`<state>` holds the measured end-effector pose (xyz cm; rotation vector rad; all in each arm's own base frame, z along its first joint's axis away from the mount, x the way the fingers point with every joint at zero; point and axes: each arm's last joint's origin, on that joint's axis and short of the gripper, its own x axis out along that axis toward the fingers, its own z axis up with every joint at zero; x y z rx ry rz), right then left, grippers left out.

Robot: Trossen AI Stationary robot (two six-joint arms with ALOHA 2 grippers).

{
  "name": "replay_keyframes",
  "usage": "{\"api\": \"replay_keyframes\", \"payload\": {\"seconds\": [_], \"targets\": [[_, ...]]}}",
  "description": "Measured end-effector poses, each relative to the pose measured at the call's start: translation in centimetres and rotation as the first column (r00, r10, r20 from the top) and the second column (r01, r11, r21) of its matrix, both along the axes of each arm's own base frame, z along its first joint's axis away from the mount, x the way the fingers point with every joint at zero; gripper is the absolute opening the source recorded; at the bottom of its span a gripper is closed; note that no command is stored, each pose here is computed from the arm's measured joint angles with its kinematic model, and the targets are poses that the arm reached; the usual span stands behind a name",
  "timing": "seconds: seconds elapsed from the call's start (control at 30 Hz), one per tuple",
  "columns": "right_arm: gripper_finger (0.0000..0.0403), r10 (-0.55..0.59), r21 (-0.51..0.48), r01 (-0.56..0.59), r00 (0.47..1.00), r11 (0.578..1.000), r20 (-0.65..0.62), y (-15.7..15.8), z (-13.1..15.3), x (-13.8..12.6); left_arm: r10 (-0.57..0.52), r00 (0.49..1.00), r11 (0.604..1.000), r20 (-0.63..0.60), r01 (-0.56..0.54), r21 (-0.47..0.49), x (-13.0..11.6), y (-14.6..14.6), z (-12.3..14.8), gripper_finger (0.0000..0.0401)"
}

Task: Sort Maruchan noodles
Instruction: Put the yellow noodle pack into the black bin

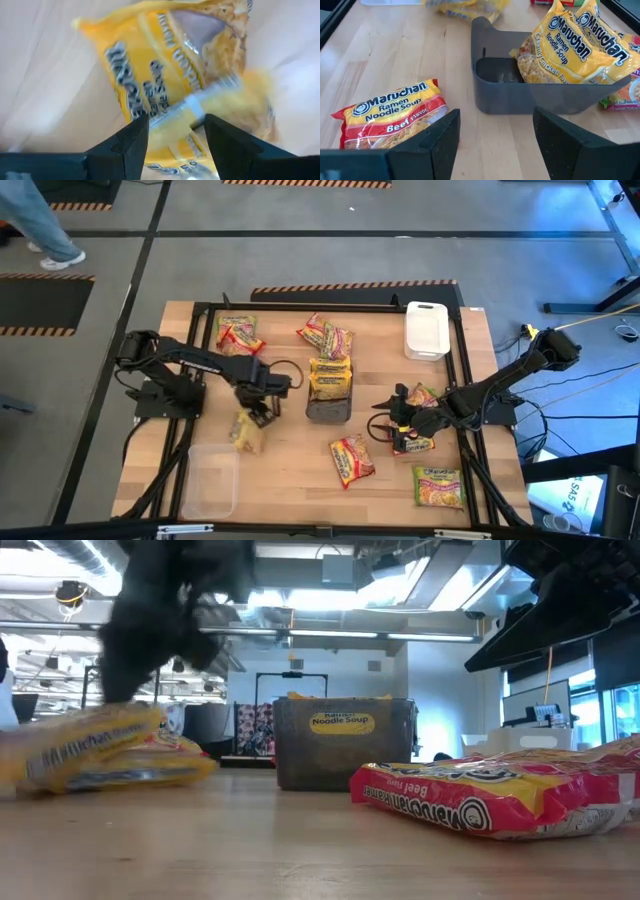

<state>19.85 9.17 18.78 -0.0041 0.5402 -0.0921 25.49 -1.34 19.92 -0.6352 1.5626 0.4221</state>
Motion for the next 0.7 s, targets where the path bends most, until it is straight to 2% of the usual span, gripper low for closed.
{"api": "replay_keyframes", "payload": {"seconds": [0.17,0.3,0.4,0.53,0.7], "targets": [[0.0227,0.0,0.0,0.0,1.0,1.0,0.0,0.0,0.0,0.0,-0.005,0.993,0.995,0.116,-0.007,0.103,1.7,-0.4,2.9,0.0188],[0.0227,0.0,0.0,0.0,1.0,1.0,-0.002,0.0,0.0,0.0,0.012,0.989,0.996,0.146,-0.025,0.089,2.1,-1.6,3.8,0.0188],[0.0227,0.005,0.004,-0.005,1.0,1.0,-0.004,0.0,0.0,0.0,0.089,0.992,0.991,0.093,-0.098,0.092,1.5,-2.7,3.3,0.0188],[0.0227,0.008,0.006,-0.008,1.0,1.0,-0.004,0.0,0.0,0.0,0.246,0.968,0.952,-0.059,-0.229,0.204,-0.6,-3.7,1.9,0.0188],[0.0227,0.01,0.007,-0.009,1.0,1.0,-0.003,0.0,0.0,0.0,0.211,0.976,0.968,-0.054,-0.201,0.148,-1.2,-5.2,0.0,0.0188]]}}
